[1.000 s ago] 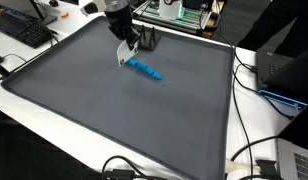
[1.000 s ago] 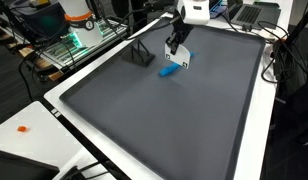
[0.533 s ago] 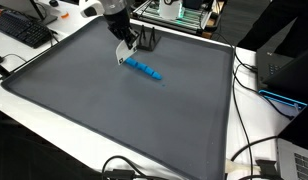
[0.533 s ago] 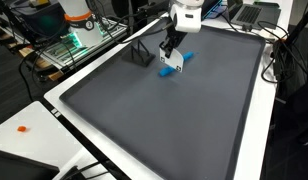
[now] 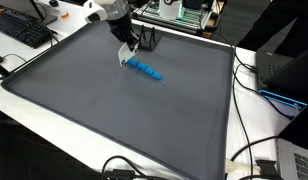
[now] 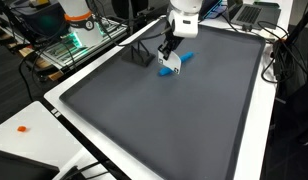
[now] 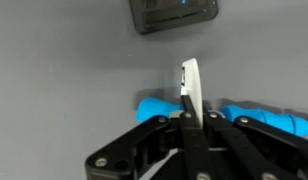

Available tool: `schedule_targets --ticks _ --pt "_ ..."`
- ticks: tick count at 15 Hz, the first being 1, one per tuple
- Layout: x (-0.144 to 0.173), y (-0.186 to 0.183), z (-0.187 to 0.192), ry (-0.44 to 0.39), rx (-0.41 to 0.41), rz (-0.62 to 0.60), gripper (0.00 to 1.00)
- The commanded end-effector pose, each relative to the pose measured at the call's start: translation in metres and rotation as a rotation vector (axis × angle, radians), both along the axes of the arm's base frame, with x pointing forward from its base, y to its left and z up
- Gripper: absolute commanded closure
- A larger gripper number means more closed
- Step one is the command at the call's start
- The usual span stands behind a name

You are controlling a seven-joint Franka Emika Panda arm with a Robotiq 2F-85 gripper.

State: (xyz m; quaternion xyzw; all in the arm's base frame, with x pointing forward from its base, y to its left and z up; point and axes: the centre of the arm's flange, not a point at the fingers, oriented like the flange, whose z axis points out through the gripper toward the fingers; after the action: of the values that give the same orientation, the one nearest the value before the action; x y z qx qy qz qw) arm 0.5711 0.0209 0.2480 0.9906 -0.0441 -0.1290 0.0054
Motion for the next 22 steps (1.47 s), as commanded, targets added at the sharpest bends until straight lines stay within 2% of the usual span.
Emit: schedule_targets --ticks 1,11,14,22 --pt "-0.005 0.001 -0.022 0.005 0.012 0.001 0.99" --pt "-0.006 0.011 -0.040 0.031 0.041 0.013 0.99" --pt "-0.005 0.014 -0.037 0.023 0.070 0.010 0.99" --pt "-0.005 0.007 -0.024 0.006 0.065 -0.003 0.99"
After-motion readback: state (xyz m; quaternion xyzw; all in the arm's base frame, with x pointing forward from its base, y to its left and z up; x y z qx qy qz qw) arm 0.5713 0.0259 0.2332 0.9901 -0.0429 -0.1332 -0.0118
